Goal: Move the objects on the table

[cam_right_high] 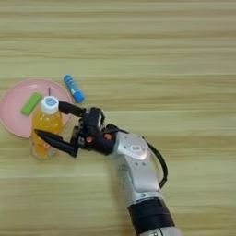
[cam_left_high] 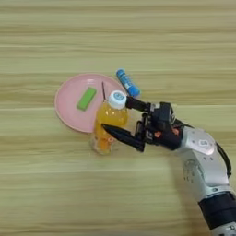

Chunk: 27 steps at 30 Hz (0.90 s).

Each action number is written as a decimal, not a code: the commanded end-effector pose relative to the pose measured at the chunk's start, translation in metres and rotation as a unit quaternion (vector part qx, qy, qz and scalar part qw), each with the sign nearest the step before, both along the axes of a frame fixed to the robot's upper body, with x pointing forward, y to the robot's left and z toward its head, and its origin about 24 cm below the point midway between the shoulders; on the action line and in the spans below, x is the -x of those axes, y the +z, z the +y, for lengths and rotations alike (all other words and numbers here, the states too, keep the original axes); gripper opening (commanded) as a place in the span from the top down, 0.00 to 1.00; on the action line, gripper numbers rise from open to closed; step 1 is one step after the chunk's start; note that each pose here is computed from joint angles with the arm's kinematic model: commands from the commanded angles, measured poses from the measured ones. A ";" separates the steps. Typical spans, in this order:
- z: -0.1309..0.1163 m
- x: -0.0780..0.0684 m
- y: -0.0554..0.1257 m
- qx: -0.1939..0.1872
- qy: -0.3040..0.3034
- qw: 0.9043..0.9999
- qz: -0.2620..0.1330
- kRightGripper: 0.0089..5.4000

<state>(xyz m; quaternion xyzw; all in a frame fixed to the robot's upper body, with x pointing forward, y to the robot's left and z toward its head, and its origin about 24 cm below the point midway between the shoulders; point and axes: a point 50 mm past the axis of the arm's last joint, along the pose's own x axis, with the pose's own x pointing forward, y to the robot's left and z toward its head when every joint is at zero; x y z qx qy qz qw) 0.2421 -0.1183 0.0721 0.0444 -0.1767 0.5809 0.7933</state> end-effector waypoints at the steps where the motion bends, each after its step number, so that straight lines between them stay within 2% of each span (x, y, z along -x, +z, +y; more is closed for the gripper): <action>1: -0.003 -0.025 0.035 -0.039 -0.065 0.995 -0.060 0.36; 7: -0.012 -0.038 0.046 -0.075 -0.124 0.987 -0.064 0.36; 12: -0.021 -0.048 0.054 -0.101 -0.177 0.977 -0.068 0.36; 14: -0.024 -0.052 0.056 -0.106 -0.199 0.971 -0.073 0.36; 17: -0.033 -0.061 0.061 -0.126 -0.252 0.957 -0.075 0.36; 22: -0.043 -0.072 0.062 -0.096 -0.342 0.928 -0.110 0.36; 27: -0.042 -0.076 0.057 -0.064 -0.373 0.916 -0.133 0.36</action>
